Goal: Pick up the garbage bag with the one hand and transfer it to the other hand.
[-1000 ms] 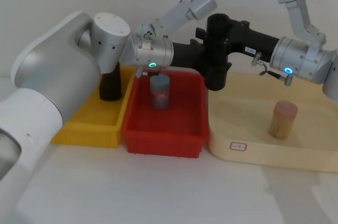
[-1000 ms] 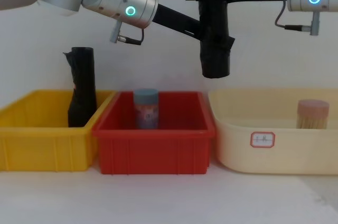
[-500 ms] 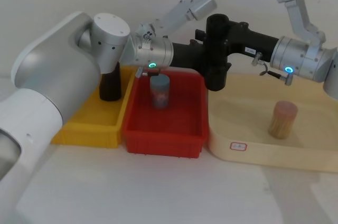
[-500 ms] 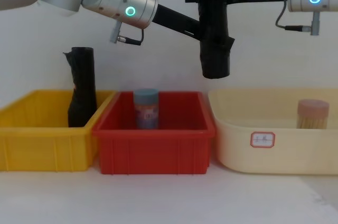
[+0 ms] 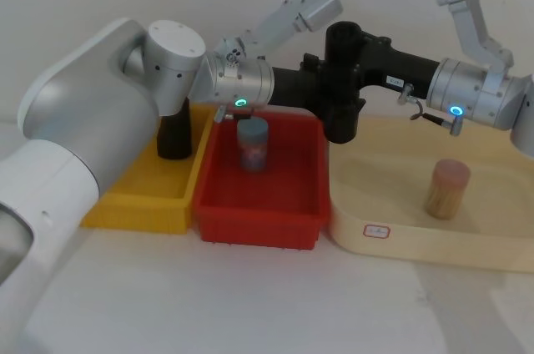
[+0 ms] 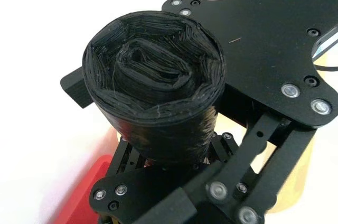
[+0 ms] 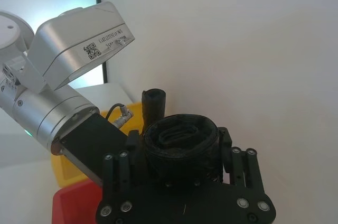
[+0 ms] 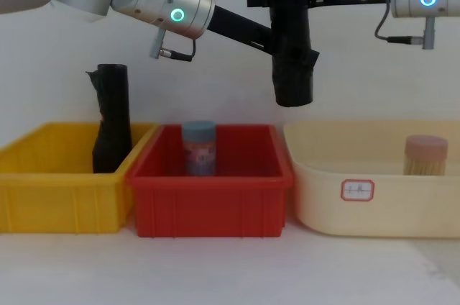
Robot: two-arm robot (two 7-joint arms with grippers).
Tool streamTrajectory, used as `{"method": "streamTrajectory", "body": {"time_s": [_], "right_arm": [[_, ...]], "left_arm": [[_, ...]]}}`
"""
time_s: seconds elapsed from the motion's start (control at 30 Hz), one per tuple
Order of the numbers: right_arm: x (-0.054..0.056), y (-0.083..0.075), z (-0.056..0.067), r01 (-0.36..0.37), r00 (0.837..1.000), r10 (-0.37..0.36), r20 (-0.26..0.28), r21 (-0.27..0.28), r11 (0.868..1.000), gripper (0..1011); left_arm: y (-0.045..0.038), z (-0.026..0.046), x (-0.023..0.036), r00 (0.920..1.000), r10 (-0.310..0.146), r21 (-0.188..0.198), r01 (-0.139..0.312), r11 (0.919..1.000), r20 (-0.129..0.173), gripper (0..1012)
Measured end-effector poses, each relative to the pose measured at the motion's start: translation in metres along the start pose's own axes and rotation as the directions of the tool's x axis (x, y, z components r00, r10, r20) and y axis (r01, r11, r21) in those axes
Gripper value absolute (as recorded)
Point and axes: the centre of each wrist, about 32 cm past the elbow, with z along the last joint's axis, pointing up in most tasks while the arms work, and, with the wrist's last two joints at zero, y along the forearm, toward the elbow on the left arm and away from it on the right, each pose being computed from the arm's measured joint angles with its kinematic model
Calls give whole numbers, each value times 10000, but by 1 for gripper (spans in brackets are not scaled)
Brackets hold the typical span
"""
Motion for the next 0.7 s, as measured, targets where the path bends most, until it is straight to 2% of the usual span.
{"method": "streamTrajectory", "body": {"time_s": [0.2,0.7], "right_arm": [[2,2,1,-14,10000,14,-10,-6,10000,1001],[4,4,1,-32,10000,32,-23,-15,10000,992]], "left_arm": [[0,0,0,10000,0,1,0,10000,1,436],[0,0,0,10000,-4,0,4,10000,1,436]]}}
